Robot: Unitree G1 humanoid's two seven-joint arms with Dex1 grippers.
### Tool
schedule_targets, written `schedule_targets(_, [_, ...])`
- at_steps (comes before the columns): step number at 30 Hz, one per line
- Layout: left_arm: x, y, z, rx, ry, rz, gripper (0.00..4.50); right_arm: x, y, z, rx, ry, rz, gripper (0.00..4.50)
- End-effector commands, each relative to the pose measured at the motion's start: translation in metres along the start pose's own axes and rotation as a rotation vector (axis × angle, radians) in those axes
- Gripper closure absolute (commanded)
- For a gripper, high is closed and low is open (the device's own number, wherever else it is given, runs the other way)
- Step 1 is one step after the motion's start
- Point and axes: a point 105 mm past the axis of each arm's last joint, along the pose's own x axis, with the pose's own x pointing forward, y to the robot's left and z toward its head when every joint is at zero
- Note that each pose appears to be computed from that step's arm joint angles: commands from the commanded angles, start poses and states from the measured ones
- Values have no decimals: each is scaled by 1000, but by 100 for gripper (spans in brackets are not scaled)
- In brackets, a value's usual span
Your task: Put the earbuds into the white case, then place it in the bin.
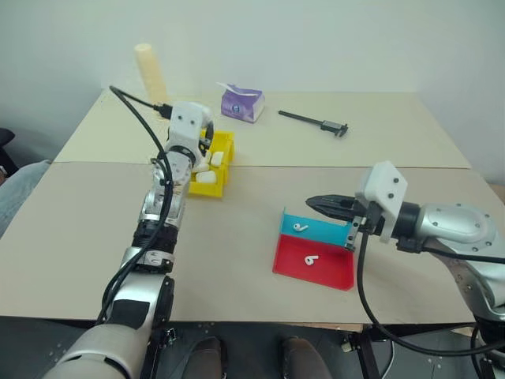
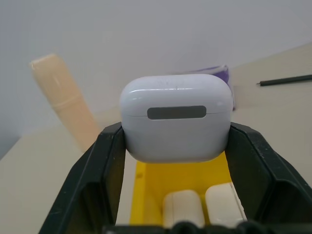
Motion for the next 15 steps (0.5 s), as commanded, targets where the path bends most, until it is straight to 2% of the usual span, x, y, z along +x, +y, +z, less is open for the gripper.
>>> schedule_targets(1, [7, -4, 17, -14, -46, -11, 139, -4, 0, 8, -55, -16, -13, 447])
schedule_targets(5, [8, -11, 15, -25, -49, -17, 10, -6, 0, 7, -50, -11, -18, 450])
schedule_targets(9, [7, -20, 23, -38, -85, -62, 2, -7, 2, 3, -53, 13, -21, 450])
schedule_targets(12, [-6, -27, 39, -286, -139, -263, 2, -10, 1, 0, -61, 24, -24, 450])
schedule_targets(15, [-37, -28, 47, -317, -227, -449, 2, -18, -2, -9, -70, 53, -16, 450])
